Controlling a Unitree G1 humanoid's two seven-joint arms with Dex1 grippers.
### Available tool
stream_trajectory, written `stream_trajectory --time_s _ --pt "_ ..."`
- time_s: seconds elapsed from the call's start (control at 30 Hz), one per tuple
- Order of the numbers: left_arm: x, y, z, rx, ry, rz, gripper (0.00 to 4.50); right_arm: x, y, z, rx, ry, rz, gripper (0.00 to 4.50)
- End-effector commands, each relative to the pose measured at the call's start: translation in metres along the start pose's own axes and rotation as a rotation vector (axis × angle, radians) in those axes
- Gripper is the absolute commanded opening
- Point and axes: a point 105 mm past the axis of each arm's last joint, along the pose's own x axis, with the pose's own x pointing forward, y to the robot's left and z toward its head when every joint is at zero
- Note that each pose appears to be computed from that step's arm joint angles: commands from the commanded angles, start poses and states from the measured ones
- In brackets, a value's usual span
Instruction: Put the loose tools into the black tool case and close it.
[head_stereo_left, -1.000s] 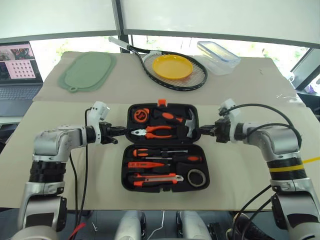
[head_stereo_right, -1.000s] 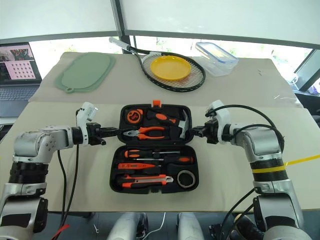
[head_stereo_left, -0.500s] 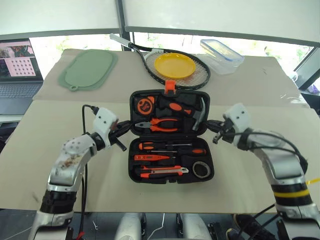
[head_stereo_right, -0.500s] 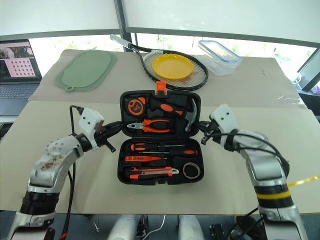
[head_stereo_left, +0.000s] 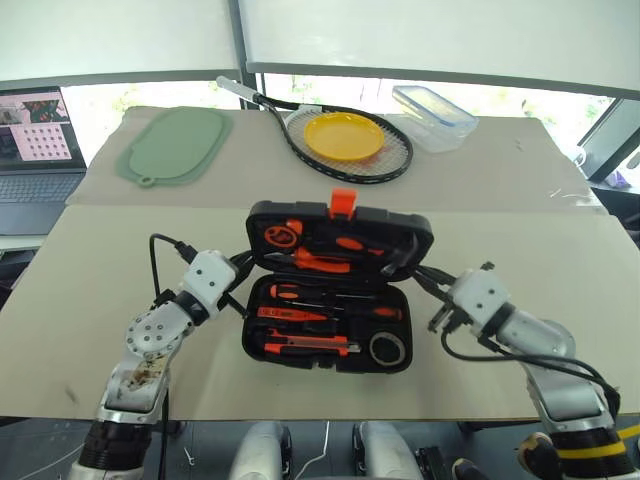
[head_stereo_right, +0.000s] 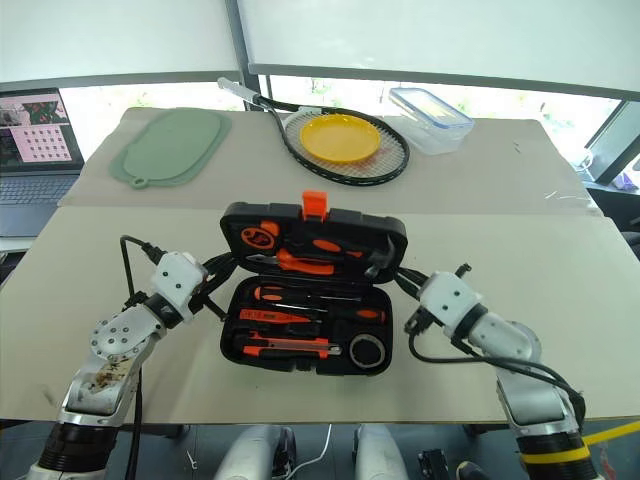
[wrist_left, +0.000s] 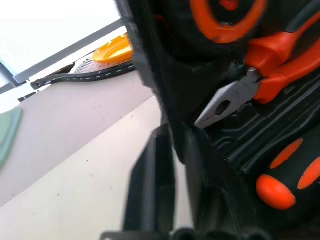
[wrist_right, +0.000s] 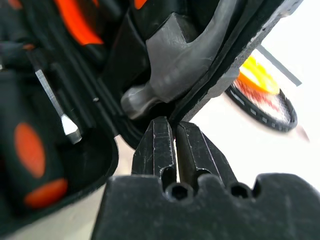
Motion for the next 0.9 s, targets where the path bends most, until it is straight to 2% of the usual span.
stream_trajectory --time_s 0.03,0.1,0.27,0.33,0.47,0.5,0.53,0.63,0.73,0.83,0.87,0.9 --pt "-0.025 0.032 0.008 -0.008 0.020 0.143 2.01 -0.019 -0.016 0.003 -0.006 0.014 -0.037 1.32" --pt "-0.039 0.038 0.011 -0.060 0.045 0.160 2.76 -0.028 -0.024 0.008 0.009 0.015 -0.043 2.02" --pt "-0.084 0.044 0.009 -0.251 0.178 0.091 4.50 -0.057 -0.016 0.015 0.142 0.080 0.124 3.72" --pt "-0.100 0.043 0.007 -0.310 0.239 0.014 4.50 -0.067 -0.005 0.014 0.202 0.118 0.224 4.37" --pt "-0.137 0.034 -0.003 -0.489 0.456 -0.276 4.50 -0.081 0.030 0.012 0.308 0.190 0.449 4.37" --pt "-0.139 0.042 -0.010 -0.455 0.498 -0.292 4.50 -0.081 0.037 0.015 0.322 0.186 0.495 4.37" --pt "-0.137 0.052 -0.017 -0.419 0.536 -0.280 4.50 -0.080 0.043 0.016 0.343 0.185 0.530 4.12" --pt "-0.115 0.076 -0.024 -0.297 0.515 -0.277 4.50 -0.076 0.054 0.023 0.373 0.165 0.615 3.31" --pt "-0.078 0.085 -0.029 -0.176 0.477 -0.339 3.77 -0.072 0.068 0.030 0.364 0.138 0.717 2.27" --pt "-0.038 0.080 -0.029 -0.077 0.424 -0.421 2.62 -0.064 0.077 0.033 0.345 0.113 0.769 1.24" --pt "-0.026 0.077 -0.028 -0.066 0.405 -0.446 2.42 -0.063 0.080 0.033 0.341 0.105 0.787 1.04" --pt "-0.015 0.073 -0.027 -0.052 0.388 -0.472 1.98 -0.061 0.082 0.033 0.339 0.099 0.800 0.58"
